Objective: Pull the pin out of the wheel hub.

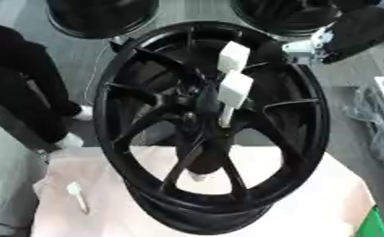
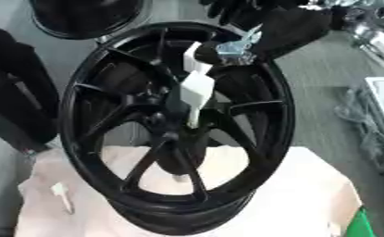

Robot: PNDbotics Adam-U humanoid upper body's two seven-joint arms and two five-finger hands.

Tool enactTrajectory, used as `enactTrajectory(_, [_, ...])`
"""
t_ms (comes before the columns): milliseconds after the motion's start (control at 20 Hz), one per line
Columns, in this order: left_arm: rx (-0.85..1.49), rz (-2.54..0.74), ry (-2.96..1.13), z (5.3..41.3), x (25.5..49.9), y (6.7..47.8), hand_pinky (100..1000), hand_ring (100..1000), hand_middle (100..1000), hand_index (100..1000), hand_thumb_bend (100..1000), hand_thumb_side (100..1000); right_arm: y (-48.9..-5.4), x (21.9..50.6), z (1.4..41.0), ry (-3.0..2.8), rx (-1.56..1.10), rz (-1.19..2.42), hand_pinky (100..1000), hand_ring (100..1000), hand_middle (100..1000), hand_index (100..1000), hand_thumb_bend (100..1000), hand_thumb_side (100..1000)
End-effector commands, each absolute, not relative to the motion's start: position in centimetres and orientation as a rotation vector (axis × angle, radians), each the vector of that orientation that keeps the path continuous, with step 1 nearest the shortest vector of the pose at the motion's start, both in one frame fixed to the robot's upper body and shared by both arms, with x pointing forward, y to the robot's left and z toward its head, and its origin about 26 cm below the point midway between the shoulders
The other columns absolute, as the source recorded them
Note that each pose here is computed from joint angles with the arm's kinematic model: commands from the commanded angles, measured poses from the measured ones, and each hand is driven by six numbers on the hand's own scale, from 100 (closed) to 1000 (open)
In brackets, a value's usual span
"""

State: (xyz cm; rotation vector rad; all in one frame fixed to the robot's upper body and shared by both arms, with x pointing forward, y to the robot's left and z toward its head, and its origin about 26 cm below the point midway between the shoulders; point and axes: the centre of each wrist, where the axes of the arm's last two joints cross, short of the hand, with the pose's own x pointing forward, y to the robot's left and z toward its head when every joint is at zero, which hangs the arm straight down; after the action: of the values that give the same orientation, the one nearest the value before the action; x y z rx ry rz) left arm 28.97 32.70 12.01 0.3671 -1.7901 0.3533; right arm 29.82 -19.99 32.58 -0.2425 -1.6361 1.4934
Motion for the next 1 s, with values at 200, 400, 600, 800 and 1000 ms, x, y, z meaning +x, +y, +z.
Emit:
enactTrajectory(200, [0.389, 0.320, -1.805, 12.7, 28.9, 33.2, 713, 765, 712, 772, 353, 618, -19.1, 29.4, 33.3, -1.558, -0.313, 1.596, 827, 760, 723, 819, 523, 406])
enactTrajectory(400, [0.391, 0.320, -1.800, 12.6, 28.9, 33.2, 713, 765, 712, 772, 352, 620, -18.1, 29.8, 33.2, -1.531, -0.313, 1.633, 825, 761, 724, 819, 522, 408])
enactTrajectory(600, [0.393, 0.321, -1.793, 12.5, 28.8, 33.3, 713, 765, 712, 772, 351, 621, -17.0, 30.2, 33.1, -1.503, -0.308, 1.663, 822, 758, 721, 817, 521, 408])
enactTrajectory(800, [0.389, 0.322, -1.791, 12.4, 28.8, 33.2, 713, 765, 712, 772, 350, 622, -15.8, 30.7, 32.9, -1.488, -0.287, 1.683, 821, 756, 719, 816, 519, 409])
enactTrajectory(1000, [0.386, 0.320, -1.795, 12.4, 28.8, 33.0, 713, 765, 712, 772, 348, 622, -15.4, 31.5, 32.4, -1.468, -0.293, 1.673, 819, 755, 717, 814, 517, 411])
